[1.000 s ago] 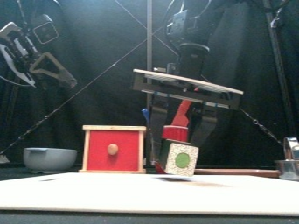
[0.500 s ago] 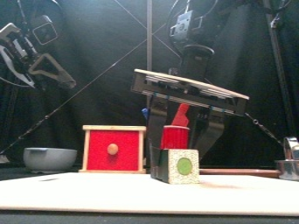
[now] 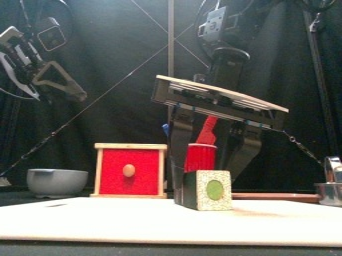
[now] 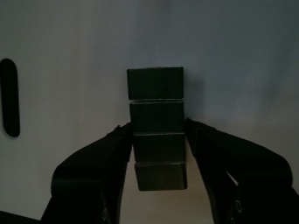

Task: Place sushi on board then cut the sushi with the knife then place the pieces on the plate
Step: Pick knife at handle with right hand

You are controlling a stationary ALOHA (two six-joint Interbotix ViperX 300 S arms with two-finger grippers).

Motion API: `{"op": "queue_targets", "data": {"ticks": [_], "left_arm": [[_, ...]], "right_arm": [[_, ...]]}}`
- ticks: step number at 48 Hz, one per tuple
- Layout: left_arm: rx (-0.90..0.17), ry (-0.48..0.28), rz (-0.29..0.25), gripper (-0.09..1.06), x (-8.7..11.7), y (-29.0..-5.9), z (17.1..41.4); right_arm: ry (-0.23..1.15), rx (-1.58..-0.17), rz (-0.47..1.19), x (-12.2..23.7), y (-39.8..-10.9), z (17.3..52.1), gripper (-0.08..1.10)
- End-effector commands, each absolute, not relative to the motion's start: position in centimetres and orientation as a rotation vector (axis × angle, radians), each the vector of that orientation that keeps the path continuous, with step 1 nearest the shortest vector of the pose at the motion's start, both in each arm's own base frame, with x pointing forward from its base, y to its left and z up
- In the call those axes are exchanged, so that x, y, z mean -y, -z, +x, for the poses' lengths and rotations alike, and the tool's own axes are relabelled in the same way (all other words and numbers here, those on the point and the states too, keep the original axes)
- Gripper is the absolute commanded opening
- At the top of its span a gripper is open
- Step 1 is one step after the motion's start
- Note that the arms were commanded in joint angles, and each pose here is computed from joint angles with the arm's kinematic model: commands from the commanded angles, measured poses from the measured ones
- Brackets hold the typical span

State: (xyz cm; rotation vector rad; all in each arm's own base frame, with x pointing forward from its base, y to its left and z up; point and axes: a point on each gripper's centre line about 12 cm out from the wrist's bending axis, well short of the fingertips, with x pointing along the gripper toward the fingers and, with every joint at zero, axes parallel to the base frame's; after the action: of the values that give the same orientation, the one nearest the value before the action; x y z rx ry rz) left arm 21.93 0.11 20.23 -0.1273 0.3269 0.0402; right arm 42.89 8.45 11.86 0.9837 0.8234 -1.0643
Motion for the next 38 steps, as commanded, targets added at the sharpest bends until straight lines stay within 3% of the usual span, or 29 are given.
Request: {"op": "queue_targets", "data": {"ticks": [1,12,25,38], "left_arm": [[-0.310,-0.038,-0.124,-0.02,-0.1,-20.7,22.2],[-0.312,-0.038,-0.124,-0.02,-0.1,-20.6,22.2],[-0.313,-0.037,-0.121,-0.02,-0.1,-20.6,22.2],[-0.316,-0.037,-0.123,-0.02,-0.1,-20.6,22.2]], "right_arm": [[1.010,-0.782,1.025,-8.5,-14.8,43.1,0.93],[1.007,-0.775,1.018,-9.1,-16.4,42.5,0.94],[0.851,-0.699,0.991,-13.0,-22.9,41.7,0.93],[0.633,-0.679,0.787,-15.0,-28.2,40.6,0.93]]}}
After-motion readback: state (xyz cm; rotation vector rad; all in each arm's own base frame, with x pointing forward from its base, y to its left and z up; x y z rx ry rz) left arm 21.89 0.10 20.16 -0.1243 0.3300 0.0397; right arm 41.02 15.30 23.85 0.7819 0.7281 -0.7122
